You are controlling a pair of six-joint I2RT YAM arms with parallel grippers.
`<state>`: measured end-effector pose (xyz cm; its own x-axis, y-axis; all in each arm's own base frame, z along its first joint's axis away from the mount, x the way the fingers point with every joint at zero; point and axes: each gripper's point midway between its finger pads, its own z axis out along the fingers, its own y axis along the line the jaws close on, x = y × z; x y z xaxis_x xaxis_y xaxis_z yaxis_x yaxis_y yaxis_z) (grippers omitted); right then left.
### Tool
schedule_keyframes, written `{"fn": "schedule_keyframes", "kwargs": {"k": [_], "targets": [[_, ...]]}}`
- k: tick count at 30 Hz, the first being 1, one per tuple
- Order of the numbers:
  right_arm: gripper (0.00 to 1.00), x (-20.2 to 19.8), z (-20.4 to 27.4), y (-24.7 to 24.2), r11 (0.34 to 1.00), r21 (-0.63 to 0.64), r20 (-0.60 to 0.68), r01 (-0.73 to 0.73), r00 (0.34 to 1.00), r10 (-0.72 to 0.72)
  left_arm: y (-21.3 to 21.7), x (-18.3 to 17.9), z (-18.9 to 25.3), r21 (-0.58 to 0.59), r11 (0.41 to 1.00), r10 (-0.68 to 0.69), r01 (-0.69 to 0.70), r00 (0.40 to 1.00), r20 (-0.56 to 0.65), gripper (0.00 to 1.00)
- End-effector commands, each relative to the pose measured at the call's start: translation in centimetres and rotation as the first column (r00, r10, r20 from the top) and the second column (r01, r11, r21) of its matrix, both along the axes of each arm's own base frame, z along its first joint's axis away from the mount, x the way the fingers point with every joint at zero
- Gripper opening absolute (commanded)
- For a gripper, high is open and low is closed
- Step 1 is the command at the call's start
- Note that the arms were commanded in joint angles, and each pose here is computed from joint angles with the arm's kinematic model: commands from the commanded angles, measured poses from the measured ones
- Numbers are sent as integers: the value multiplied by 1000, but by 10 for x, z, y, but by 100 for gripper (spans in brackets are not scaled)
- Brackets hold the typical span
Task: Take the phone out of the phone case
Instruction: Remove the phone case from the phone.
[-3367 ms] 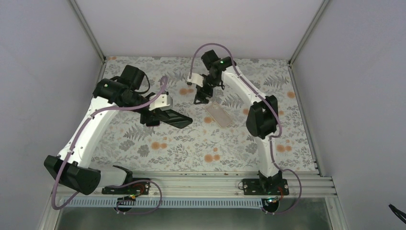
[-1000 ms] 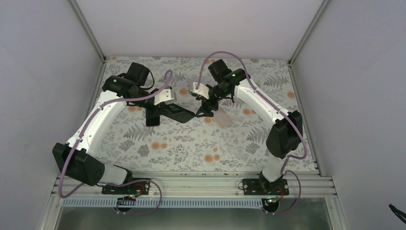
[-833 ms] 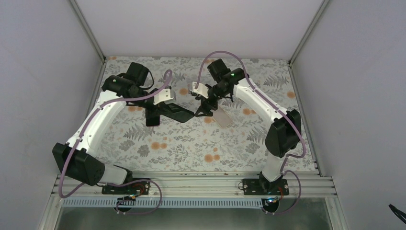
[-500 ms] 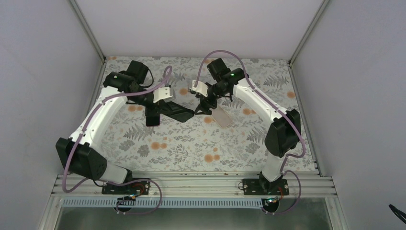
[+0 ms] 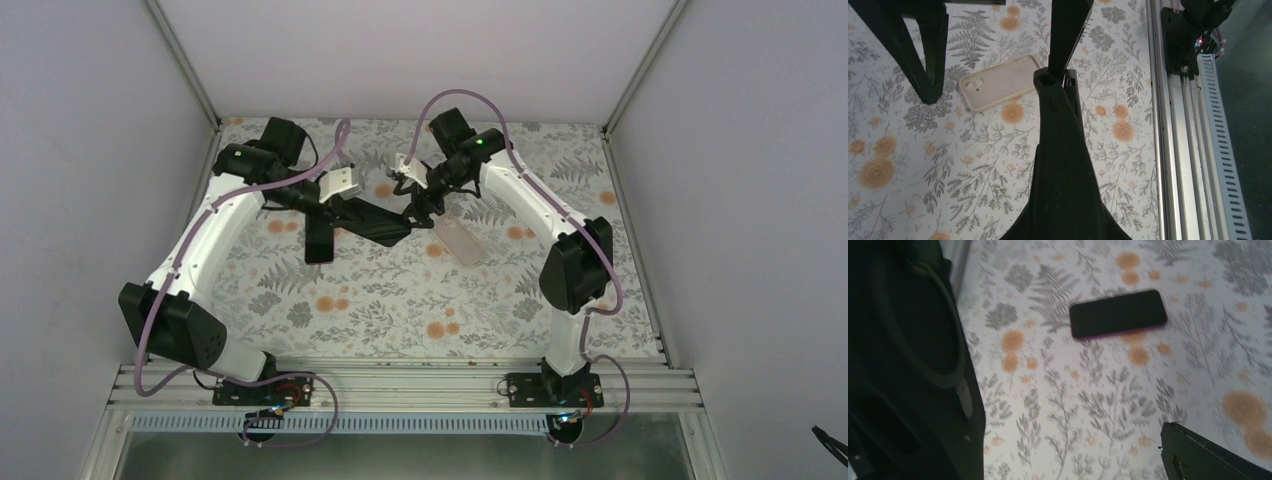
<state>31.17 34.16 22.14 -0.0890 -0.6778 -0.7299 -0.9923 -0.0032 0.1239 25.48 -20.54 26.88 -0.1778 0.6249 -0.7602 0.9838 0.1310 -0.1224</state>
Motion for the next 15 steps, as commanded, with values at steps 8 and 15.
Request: {"fn": "schedule_keyframes", "kwargs": {"k": [8, 15], "targets": [[94, -67, 88, 65, 813, 498, -171, -303, 884, 434, -50, 18, 63, -290, 955, -5, 63, 980, 198, 2], [90, -90, 78, 88, 808, 476, -181, -348, 860, 477, -54, 45, 79, -307, 952, 75, 16, 956, 282, 2]]}}
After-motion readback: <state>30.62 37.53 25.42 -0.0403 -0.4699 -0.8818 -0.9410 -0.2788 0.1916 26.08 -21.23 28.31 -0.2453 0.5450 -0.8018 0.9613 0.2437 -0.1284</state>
